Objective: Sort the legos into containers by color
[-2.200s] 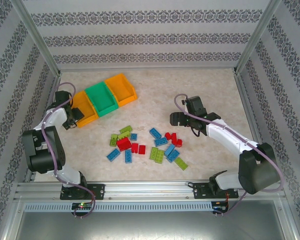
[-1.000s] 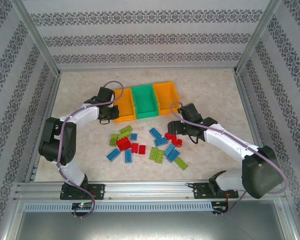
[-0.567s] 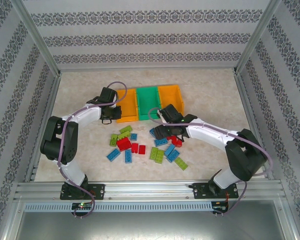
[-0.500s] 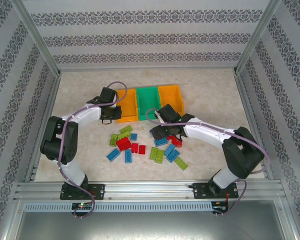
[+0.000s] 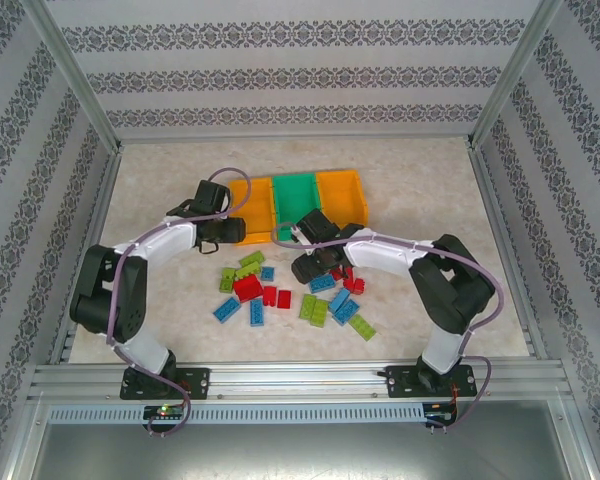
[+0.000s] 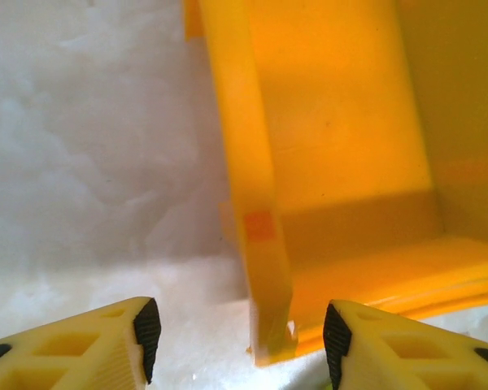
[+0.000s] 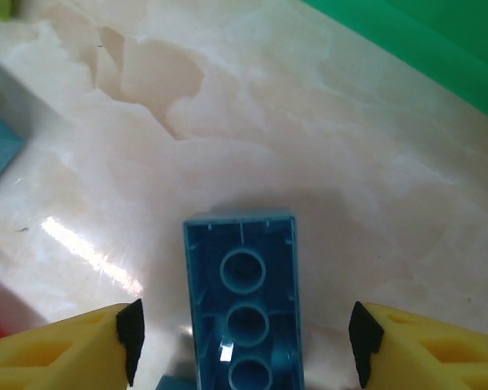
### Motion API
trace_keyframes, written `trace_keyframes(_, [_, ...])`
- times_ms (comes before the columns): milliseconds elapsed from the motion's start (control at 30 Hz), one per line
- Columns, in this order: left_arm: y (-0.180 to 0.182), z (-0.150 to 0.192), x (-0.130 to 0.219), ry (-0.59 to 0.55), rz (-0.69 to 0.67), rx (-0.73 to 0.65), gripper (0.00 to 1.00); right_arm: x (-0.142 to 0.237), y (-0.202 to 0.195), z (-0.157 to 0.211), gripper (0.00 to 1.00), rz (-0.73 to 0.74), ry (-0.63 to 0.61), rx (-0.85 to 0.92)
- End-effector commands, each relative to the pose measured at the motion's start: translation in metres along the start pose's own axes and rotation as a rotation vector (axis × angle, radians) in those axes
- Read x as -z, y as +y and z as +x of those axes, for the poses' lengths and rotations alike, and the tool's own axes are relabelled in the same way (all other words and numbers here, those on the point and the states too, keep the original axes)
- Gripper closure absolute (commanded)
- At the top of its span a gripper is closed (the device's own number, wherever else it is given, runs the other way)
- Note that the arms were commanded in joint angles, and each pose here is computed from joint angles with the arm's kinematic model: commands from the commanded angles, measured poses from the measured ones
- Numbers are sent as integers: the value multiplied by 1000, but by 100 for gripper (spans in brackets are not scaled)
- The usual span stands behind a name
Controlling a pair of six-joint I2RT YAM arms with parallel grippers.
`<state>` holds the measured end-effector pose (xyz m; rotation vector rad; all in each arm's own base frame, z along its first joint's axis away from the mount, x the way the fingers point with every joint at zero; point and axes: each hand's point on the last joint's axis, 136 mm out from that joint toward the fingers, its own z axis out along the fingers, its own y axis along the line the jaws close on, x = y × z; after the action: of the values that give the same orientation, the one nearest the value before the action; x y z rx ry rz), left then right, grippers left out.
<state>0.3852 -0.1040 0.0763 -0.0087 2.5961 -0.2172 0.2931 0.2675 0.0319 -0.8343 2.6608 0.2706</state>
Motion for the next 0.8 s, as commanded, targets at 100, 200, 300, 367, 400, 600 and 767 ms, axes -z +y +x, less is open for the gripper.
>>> trace_keyframes(100, [7,-9,21,-107,-46,17,38,-13,2,-4,38,5,21,23])
trace_keyframes(200, [10,-6,24,-101,-60,12,37,-13,2,-5,47,3,17,22])
trace_keyframes(300, [12,-4,25,-104,-71,16,37,-11,0,-6,60,15,11,24])
trace_keyframes(367, [13,-4,27,-109,-69,22,37,-6,-1,-8,65,26,-5,23])
trace_keyframes(400, [13,-3,27,-109,-69,24,37,-1,-1,-11,66,28,-24,20])
trace_keyframes(600, [14,0,27,-113,-72,29,37,35,-2,-37,73,30,-147,3])
trace_keyframes(767, [16,1,30,-113,-81,21,37,64,-9,-69,73,-6,-265,-74])
